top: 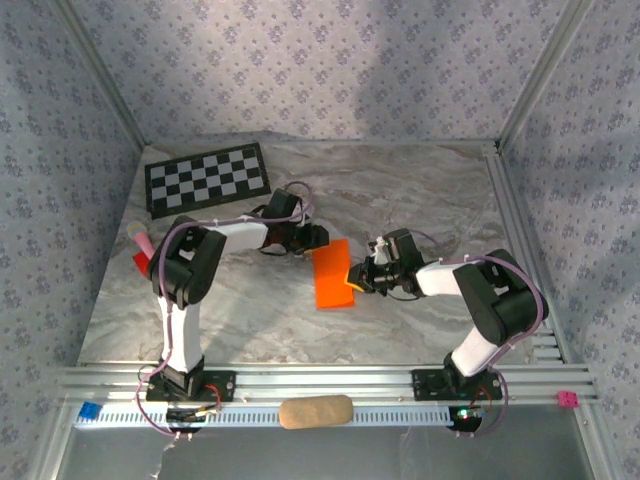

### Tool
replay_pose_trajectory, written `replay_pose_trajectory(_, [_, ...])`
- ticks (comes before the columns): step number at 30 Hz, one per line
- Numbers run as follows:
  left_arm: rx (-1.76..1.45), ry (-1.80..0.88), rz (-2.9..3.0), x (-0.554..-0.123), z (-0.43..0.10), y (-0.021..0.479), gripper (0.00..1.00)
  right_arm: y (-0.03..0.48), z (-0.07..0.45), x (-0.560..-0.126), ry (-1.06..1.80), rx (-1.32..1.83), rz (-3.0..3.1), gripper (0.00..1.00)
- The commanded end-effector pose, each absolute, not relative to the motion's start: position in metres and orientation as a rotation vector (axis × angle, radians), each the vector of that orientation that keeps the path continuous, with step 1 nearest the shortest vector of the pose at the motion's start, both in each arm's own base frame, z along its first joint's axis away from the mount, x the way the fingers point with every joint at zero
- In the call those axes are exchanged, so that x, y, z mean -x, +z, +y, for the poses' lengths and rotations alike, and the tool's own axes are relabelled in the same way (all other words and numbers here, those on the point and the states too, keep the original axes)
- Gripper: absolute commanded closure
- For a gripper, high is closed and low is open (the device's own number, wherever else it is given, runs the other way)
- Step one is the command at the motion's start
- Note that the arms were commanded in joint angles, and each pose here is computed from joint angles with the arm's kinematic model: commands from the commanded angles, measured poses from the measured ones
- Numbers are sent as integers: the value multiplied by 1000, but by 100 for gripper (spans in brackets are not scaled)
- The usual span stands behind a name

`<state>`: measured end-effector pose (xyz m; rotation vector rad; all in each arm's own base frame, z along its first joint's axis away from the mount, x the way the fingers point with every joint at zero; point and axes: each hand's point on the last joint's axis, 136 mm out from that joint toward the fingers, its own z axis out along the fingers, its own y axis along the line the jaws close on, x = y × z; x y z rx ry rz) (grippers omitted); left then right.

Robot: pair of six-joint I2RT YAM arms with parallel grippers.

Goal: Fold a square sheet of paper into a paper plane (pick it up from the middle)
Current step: Third fold the triangle at the center of the table.

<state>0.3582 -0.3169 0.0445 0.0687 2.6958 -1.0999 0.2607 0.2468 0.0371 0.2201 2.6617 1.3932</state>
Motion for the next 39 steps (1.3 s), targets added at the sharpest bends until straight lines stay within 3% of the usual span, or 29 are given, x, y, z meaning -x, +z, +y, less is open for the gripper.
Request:
replay_pose_trajectory(1, [-157,-1082,2583,-357,-319,83,43,34,243,-264,1382,-264,2658,91])
replay_pose_trajectory(3, [-191,-1056,2542,-351,-319,95,36,36,243,-267,1381,-273,2648,92])
replay_pose_trajectory(7, [-255,-983,2467,-339,-314,113,34,36,238,-273,1350,-329,2632,93])
replay_pose_trajectory(24, [-698,-726,2022,-262,-313,129,41,49,238,-280,1372,-388,2589,91])
replay_pose_trajectory(33, [-763,-659,1994,-256,-308,125,43,52,245,-282,1413,-319,2588,82])
replay_pose_trajectory(39, [-864,-636,1988,-249,-310,118,43,50,246,-285,1414,-323,2591,86])
